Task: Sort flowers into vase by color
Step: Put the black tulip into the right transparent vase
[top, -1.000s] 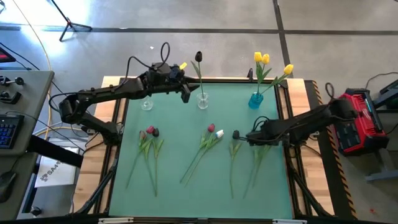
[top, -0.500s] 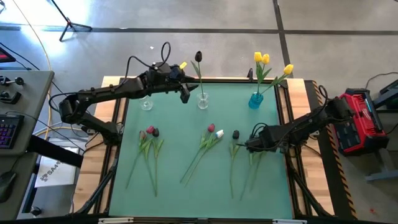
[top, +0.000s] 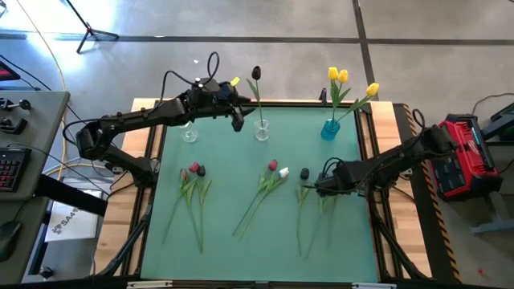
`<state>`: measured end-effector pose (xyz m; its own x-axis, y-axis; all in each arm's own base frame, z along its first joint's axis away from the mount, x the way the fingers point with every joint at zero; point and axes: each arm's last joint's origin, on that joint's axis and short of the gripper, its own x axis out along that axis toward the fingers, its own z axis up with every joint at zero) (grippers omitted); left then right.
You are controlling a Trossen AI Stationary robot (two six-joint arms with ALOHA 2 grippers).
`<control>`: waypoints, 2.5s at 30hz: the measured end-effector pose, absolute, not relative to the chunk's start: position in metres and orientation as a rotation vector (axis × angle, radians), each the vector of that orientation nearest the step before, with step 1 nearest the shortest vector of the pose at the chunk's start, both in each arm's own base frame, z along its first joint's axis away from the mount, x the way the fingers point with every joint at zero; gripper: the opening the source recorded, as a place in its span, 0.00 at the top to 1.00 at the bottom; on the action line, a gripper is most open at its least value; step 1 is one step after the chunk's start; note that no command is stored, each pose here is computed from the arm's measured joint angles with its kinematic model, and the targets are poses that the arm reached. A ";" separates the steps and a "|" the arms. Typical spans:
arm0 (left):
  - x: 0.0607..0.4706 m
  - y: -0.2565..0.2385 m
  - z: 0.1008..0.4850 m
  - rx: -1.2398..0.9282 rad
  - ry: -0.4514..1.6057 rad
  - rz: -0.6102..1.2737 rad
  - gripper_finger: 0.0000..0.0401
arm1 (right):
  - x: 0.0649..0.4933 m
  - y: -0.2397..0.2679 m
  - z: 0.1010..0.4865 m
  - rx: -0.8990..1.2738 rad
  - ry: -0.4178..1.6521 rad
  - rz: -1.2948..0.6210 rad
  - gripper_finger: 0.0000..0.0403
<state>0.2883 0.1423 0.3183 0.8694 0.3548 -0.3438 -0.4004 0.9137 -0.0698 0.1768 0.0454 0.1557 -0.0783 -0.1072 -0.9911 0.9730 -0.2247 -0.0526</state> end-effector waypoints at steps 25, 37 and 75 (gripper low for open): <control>0.324 0.090 0.334 -0.126 0.086 -0.010 0.55 | 0.273 0.030 0.372 0.199 0.242 -0.977 1.00; 0.342 0.065 0.329 -0.125 0.021 -0.126 0.55 | 0.291 0.011 0.410 0.168 0.212 -0.636 1.00; 0.341 0.092 0.328 -0.151 -0.016 0.069 0.97 | 0.291 0.009 0.414 0.153 0.210 -0.530 0.85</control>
<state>0.3408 0.0919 0.3279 0.9975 0.0698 0.0112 -0.0673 0.9863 -0.1507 0.2913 0.0092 0.4138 0.8422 -0.4841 -0.2375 0.5153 0.8523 0.0901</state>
